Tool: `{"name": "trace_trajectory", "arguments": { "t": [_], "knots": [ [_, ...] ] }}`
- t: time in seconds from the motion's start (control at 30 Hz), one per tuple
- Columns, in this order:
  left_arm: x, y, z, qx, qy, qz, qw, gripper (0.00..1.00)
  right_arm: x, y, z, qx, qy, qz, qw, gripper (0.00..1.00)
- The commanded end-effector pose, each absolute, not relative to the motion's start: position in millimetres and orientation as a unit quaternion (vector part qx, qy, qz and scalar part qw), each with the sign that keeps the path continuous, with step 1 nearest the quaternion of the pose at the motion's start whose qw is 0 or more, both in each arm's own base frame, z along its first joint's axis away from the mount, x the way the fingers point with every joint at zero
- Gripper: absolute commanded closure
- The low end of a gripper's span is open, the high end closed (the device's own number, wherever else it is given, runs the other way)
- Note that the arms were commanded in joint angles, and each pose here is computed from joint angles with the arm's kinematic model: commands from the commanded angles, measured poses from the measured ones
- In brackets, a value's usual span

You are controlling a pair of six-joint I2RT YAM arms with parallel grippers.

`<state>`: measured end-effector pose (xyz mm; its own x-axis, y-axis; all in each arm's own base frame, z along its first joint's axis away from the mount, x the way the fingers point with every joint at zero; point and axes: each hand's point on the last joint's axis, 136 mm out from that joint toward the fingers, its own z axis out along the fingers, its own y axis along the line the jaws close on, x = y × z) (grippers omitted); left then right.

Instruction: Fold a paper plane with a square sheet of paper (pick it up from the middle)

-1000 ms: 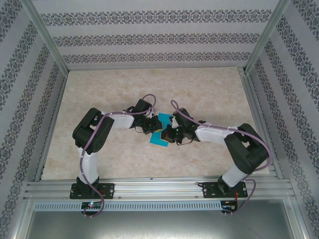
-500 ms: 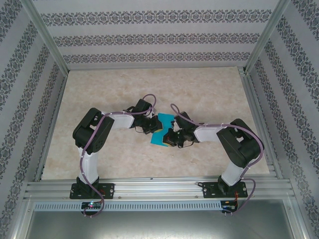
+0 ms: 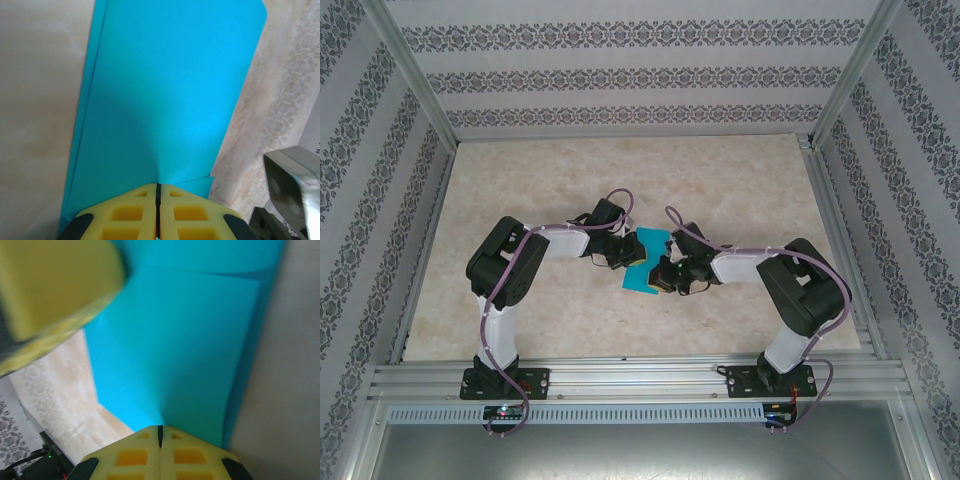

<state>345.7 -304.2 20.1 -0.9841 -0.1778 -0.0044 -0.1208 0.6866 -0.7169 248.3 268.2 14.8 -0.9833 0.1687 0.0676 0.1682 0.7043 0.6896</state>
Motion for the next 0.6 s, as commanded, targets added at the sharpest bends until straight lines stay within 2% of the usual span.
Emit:
{"name": "trace_trajectory", "arguments": {
  "t": [0.0,0.1,0.33,0.57],
  "knots": [
    [340.3,-288.7,-4.2,-0.097,0.934,-0.343,0.024,0.9,232.0,251.0,-10.8,0.107,0.934,0.339,-0.024,0.97],
    [340.6,-289.0,-4.8,-0.098,0.934,-0.343,0.023,0.9,231.0,253.0,-6.6,0.109,0.928,0.355,-0.023,0.96],
    [339.0,-288.4,-6.1,-0.097,0.935,-0.341,0.021,0.9,254.7,269.6,38.0,0.09,0.911,0.403,0.019,0.93],
    [338.7,-288.4,-5.3,-0.096,0.935,-0.341,0.021,0.9,258.2,257.4,23.3,0.109,0.916,0.386,0.021,0.93]
  ]
}}
